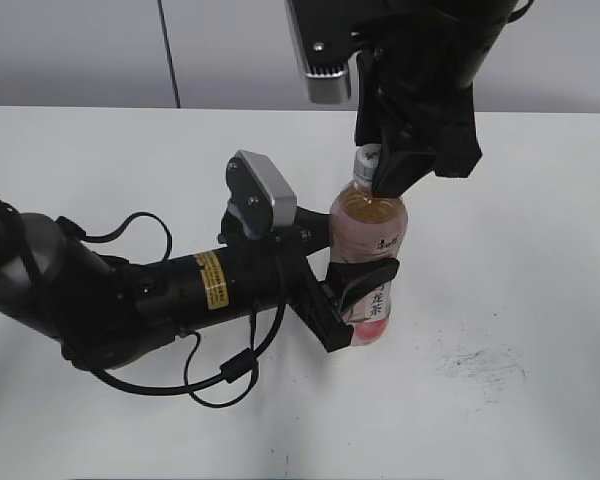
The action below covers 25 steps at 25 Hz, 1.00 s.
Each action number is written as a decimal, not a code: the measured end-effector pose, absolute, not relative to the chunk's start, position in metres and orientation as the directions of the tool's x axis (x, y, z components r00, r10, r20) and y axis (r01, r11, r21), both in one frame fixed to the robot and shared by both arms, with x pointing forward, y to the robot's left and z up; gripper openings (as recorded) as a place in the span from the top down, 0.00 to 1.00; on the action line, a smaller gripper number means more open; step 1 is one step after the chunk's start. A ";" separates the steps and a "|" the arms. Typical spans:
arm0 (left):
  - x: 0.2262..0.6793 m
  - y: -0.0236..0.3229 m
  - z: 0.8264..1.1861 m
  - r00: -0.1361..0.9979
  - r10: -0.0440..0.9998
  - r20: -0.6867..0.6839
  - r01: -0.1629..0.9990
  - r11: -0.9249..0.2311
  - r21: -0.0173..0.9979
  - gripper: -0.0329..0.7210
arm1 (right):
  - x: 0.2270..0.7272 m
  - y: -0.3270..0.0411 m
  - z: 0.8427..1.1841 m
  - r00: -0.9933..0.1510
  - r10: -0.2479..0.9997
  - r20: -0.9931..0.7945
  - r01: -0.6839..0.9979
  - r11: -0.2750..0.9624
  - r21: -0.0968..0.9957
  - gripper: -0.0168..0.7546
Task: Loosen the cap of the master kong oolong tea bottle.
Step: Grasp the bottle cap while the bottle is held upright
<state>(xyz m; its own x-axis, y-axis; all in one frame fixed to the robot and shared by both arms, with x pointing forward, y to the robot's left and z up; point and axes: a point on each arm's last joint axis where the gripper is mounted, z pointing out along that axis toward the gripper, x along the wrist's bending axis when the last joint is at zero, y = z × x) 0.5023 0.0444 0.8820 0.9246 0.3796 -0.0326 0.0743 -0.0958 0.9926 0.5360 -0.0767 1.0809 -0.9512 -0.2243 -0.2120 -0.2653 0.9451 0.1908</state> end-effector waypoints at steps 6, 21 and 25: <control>0.502 0.044 0.882 0.925 0.380 -0.033 0.075 -0.096 0.993 0.43 | 0.538 -0.073 1.094 -0.982 0.092 -0.164 0.041 0.956 0.289 0.22; 0.502 0.044 0.882 0.924 0.380 -0.034 0.076 -0.095 0.993 0.43 | 0.541 -0.071 1.103 -0.431 0.884 0.181 0.877 0.364 0.313 0.30; 0.502 0.044 0.881 0.924 0.380 -0.035 0.076 -0.094 0.993 0.43 | 0.538 -0.074 1.084 -0.414 0.895 0.169 0.896 0.368 0.248 0.30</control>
<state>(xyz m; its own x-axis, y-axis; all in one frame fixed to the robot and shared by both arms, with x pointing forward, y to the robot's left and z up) 0.5025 0.0443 0.8813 0.9243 0.3800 -0.0350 0.0762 -0.0940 0.9926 0.5380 -0.0740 1.0835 -0.4137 0.8946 0.1688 0.8963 0.3678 0.2477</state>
